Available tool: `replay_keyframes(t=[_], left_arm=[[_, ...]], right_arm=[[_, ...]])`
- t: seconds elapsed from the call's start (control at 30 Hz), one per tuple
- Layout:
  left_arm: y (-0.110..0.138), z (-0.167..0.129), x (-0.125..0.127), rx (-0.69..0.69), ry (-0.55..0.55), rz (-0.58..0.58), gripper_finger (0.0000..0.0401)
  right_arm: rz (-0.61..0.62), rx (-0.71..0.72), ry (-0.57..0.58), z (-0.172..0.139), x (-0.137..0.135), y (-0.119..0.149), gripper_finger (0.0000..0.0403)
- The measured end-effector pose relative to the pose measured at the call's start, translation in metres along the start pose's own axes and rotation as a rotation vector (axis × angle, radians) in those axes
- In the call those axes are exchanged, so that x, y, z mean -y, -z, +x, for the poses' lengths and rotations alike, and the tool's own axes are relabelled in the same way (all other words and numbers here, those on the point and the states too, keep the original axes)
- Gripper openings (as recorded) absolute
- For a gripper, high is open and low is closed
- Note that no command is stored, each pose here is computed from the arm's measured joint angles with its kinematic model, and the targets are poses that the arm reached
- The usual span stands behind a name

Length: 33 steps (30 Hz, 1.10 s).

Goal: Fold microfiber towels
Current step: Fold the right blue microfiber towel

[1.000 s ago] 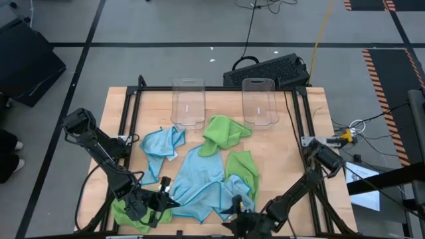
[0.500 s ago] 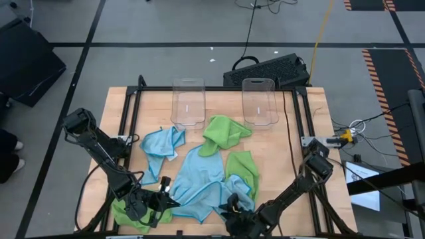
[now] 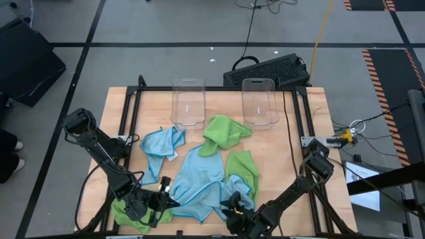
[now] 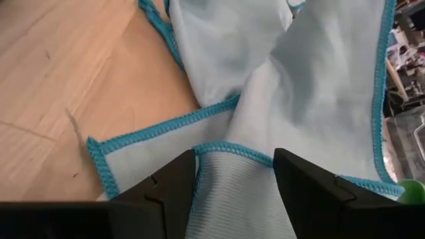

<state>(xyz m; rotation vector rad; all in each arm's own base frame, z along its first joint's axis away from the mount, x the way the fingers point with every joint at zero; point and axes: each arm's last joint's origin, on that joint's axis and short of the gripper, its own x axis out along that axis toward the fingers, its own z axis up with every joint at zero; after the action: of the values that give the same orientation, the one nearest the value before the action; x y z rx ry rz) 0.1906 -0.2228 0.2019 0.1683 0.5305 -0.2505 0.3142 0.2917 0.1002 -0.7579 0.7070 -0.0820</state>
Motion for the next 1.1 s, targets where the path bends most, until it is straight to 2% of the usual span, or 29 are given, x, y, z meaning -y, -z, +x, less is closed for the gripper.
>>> replay_keyframes(t=[0.2, 0.43, 0.53, 0.7, 1.0, 1.1], left_arm=[[0.0, 0.0, 0.0, 0.0, 0.0, 0.0, 0.0003], [0.0, 0.0, 0.0, 0.0, 0.0, 0.0, 0.0003], [0.0, 0.0, 0.0, 0.0, 0.0, 0.0, 0.0003], [0.0, 0.0, 0.0, 0.0, 0.0, 0.0, 0.0003], [0.0, 0.0, 0.0, 0.0, 0.0, 0.0, 0.0003], [0.0, 0.0, 0.0, 0.0, 0.0, 0.001, 0.0003]], right_arm=[[-0.001, 0.005, -0.072, -0.002, -0.004, 0.0, 0.0199], [-0.036, -0.007, -0.047, -0.006, -0.006, 0.002, 0.0202], [-0.032, -0.022, -0.046, -0.006, -0.005, 0.004, 0.0191], [-0.03, -0.023, -0.048, -0.006, -0.006, 0.004, 0.0143], [-0.012, -0.029, -0.081, -0.005, -0.004, 0.004, 0.002], [-0.011, -0.026, -0.109, -0.01, 0.0, 0.002, 0.0007]])
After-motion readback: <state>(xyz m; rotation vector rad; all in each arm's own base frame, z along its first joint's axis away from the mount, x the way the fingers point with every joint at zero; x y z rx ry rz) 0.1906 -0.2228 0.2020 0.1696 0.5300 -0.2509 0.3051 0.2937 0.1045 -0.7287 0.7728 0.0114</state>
